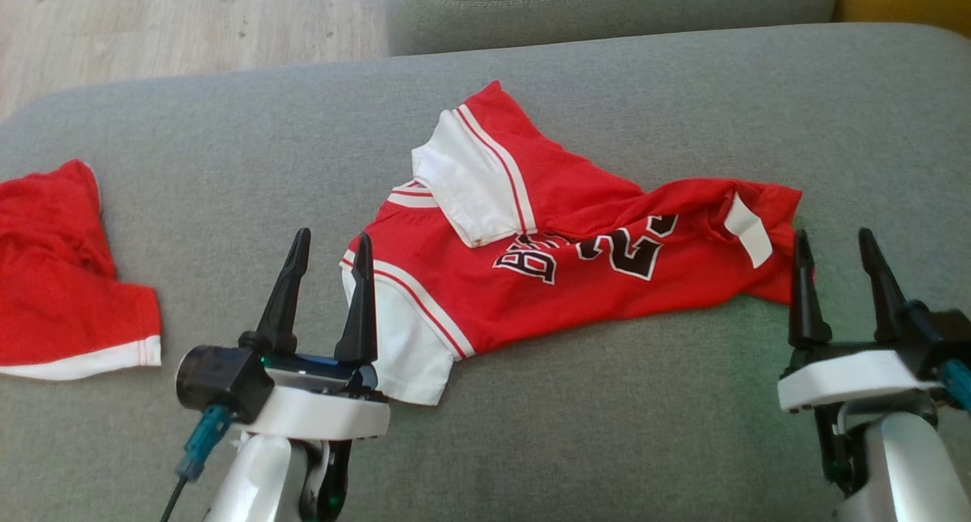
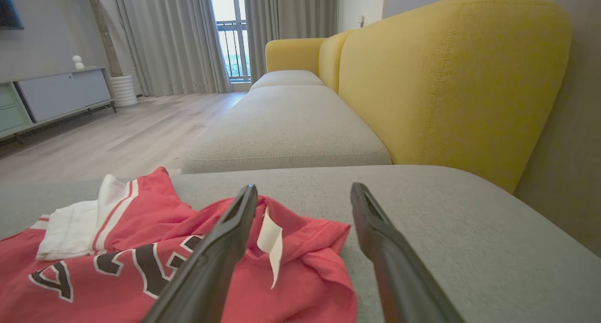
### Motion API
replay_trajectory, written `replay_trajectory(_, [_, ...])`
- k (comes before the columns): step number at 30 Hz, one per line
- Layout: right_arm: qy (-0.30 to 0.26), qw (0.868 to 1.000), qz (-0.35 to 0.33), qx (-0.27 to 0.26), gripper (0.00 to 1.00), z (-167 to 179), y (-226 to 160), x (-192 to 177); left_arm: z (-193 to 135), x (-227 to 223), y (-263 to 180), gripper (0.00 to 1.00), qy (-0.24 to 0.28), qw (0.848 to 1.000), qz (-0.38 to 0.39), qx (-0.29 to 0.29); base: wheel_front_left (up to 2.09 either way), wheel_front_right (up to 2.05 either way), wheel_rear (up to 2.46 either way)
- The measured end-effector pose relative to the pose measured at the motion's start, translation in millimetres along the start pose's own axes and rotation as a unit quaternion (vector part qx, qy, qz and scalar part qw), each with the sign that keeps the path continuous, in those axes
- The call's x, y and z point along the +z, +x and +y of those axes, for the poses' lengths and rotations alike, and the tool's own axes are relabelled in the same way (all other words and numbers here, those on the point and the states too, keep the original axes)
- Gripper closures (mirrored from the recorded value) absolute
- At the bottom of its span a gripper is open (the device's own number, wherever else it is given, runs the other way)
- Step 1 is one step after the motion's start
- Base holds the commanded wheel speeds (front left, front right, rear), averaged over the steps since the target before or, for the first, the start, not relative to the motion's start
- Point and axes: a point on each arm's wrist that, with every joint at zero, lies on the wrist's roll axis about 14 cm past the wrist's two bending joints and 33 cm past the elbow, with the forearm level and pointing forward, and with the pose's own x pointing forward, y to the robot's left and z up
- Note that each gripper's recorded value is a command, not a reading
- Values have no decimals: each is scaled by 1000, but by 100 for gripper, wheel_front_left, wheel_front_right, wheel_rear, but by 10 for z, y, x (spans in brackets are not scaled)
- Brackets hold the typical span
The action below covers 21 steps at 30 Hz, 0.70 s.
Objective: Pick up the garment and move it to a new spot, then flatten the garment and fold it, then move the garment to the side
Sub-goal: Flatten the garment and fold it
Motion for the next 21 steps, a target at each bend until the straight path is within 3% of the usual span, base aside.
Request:
replay_trajectory(8, [11,1000,10,-16,0,-85,26,-88,5,-72,21,0,-3,1000,9,-2,0,0,0])
replay_trajectory(21, [-5,994,107,22,0,176,358,-572,236,-174,12,0,-1,999,24,27,0,0,0])
